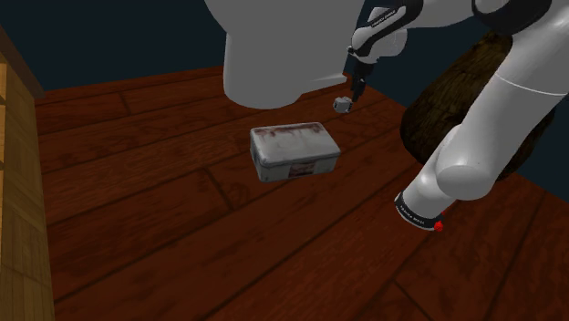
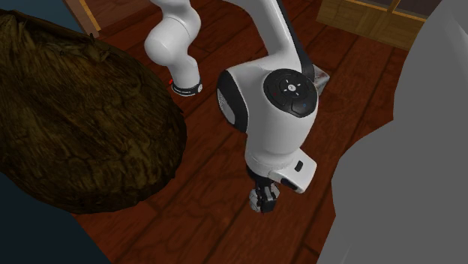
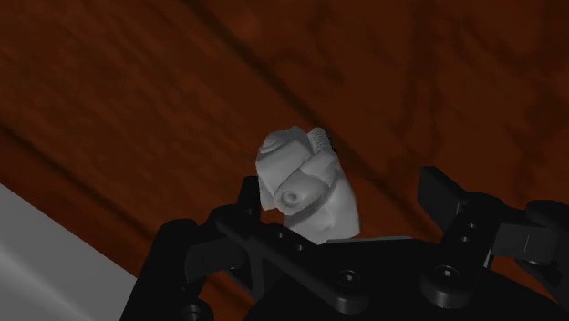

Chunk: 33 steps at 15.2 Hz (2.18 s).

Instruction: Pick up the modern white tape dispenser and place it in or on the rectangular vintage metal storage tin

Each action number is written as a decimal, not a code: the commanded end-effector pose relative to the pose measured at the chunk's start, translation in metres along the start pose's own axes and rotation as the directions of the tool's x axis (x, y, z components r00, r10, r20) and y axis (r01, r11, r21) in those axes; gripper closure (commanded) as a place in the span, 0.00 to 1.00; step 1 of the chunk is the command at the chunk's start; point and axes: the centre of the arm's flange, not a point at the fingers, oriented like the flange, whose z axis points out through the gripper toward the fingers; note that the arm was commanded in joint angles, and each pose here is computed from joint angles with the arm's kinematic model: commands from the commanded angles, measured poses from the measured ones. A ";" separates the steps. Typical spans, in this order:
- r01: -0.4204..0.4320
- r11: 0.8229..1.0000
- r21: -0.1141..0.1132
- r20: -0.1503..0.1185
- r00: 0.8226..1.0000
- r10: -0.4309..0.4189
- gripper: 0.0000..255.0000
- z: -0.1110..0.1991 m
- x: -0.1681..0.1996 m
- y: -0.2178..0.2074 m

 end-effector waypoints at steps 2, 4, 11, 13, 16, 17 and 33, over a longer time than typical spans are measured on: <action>0.032 0.999 0.003 0.000 0.999 -0.032 0.00 0.023 0.004 0.019; 0.032 0.999 0.003 0.000 0.999 -0.032 0.00 0.033 0.004 0.019; 0.032 0.999 0.003 0.000 0.999 -0.032 0.00 0.058 0.004 0.019; 0.032 0.999 0.003 0.000 0.999 -0.032 0.00 0.058 0.004 0.019; 0.032 0.999 0.003 0.000 0.999 -0.032 0.00 0.057 0.004 0.019; 0.032 0.999 0.003 0.000 0.999 -0.032 0.00 0.057 0.004 0.019; 0.032 0.999 0.003 0.000 0.999 -0.032 1.00 0.026 0.003 0.020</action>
